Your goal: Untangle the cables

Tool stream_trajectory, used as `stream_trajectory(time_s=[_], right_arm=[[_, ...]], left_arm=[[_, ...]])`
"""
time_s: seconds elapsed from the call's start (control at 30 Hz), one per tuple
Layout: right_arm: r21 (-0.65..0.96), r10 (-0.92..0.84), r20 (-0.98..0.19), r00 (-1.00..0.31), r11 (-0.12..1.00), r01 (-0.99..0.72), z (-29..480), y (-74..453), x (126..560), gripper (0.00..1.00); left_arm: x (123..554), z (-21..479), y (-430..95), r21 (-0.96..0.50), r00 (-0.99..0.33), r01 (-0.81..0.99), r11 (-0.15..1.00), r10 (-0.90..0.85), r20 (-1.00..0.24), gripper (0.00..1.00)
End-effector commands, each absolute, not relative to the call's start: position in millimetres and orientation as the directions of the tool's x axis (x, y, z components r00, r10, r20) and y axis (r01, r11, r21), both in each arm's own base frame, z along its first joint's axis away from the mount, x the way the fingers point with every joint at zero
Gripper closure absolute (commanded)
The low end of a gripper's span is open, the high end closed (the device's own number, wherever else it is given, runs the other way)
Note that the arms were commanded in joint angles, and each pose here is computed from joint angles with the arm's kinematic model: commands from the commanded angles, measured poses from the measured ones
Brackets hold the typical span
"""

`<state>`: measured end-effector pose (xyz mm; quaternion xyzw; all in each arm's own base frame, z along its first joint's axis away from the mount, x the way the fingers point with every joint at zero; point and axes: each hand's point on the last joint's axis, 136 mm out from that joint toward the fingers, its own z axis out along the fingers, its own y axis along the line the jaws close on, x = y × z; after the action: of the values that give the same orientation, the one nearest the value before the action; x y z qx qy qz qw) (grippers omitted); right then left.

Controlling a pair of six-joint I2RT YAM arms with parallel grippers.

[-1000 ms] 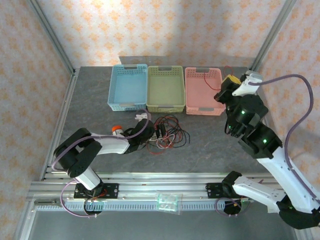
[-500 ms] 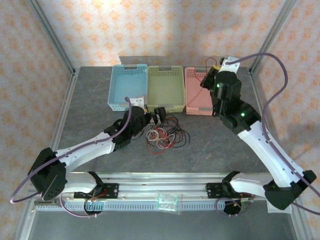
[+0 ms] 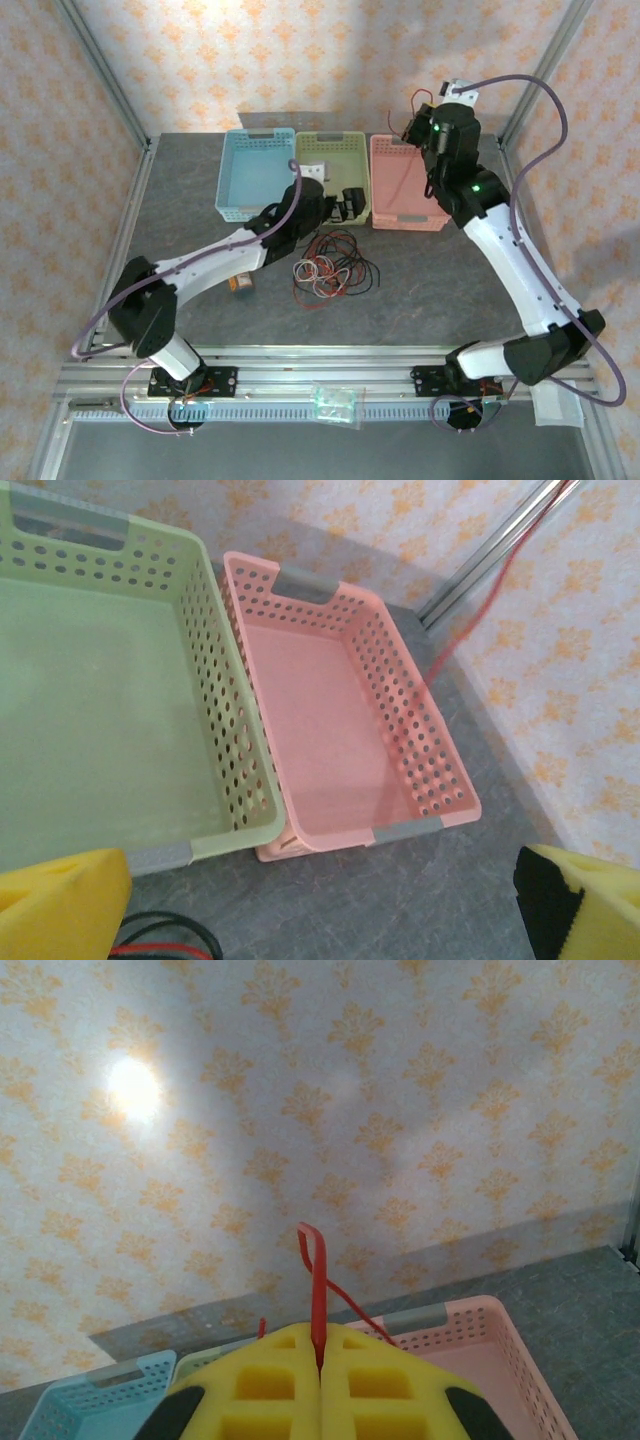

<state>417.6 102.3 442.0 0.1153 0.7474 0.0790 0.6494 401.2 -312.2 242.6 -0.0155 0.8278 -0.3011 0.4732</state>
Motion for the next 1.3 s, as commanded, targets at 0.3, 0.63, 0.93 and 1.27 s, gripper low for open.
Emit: stream_trajectory(time_s=[0.3,0.63,0.93,1.27], right_arm=[[0.26,0.259,-0.955,-0.144,0.966,0.015,440.5,104.7,483.0,1.0],[0.176,0.196,-0.933,-0.301,0.98,0.091,360.0,99.9,534.9,1.0],[0.127,0.185,-0.867,-0.462,0.98,0.153,259.1,97.1,551.4,1.0],[0.041,0.2,-0.762,-0.616,0.964,0.263,154.8,63.5,530.0,1.0]], left_arm=[[463.8,244.6,-330.6,-0.447,-0.51,0.253,0.858,-0.275,-0.815,0.01],[499.6,237.8,-352.2,-0.354,-0.512,0.269,0.896,-0.178,-0.84,0.01],[492.4,209.0,-354.3,-0.388,-0.561,0.262,0.884,-0.187,-0.806,0.01],[474.4,177.1,-353.3,-0.412,-0.63,0.248,0.877,-0.177,-0.756,0.01]])
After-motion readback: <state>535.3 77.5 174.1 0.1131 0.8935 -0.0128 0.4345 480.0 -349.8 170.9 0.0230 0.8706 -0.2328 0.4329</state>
